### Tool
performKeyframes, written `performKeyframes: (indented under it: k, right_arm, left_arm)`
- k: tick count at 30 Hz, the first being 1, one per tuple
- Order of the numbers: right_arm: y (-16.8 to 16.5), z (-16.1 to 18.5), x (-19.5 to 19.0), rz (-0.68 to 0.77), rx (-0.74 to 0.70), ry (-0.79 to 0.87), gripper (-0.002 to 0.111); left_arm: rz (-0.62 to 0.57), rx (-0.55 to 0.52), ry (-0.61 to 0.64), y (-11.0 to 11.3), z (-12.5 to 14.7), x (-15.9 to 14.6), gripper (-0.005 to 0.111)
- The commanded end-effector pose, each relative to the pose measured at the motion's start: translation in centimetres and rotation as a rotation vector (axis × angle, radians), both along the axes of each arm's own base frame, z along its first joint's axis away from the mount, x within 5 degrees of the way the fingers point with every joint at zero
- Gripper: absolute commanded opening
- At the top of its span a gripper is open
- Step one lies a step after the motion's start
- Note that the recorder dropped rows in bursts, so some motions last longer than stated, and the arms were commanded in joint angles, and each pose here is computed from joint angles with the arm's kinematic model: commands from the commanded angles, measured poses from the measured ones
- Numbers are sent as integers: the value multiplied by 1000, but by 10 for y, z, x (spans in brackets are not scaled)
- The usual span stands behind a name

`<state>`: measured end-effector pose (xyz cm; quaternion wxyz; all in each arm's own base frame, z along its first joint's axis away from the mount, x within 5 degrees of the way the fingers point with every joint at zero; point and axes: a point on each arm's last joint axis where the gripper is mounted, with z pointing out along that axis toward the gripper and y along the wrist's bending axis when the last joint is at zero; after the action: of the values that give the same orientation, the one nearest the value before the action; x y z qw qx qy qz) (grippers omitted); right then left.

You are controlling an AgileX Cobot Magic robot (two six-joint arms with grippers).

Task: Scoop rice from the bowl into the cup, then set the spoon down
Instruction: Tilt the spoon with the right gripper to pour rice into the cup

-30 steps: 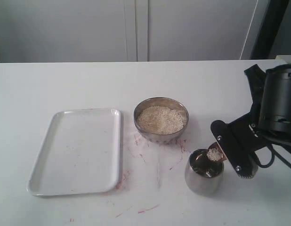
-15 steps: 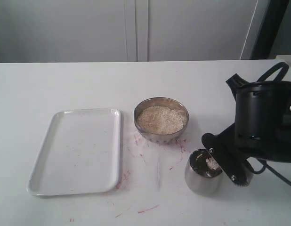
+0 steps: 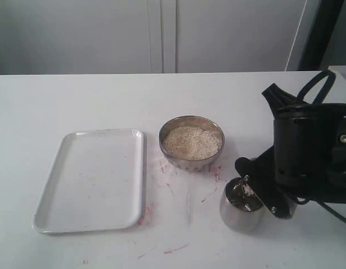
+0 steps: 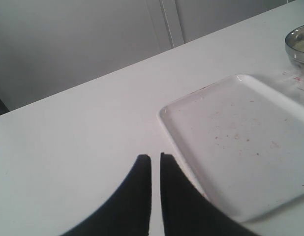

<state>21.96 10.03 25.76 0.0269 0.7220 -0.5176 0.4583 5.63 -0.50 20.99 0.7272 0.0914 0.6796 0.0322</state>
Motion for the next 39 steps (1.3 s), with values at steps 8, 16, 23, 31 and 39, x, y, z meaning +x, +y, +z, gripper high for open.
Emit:
performKeyframes:
  k: [8, 16, 23, 31, 39]
  right_arm:
    - [-1, 3, 1, -11, -16, -41, 0]
    - [-2, 3, 1, -26, -9, -49, 0]
    - [1, 3, -2, -13, -26, -34, 0]
    - [1, 2, -3, -36, 1, -31, 0]
    - [1, 3, -2, -30, -8, -47, 0]
  left_arm:
    - [-3, -9, -5, 0, 1, 0, 14]
    - [-3, -9, -5, 0, 1, 0, 14]
    - [-3, -9, -5, 0, 1, 0, 14]
    - [-3, -9, -5, 0, 1, 0, 14]
    - [-3, -9, -5, 0, 1, 0, 14]
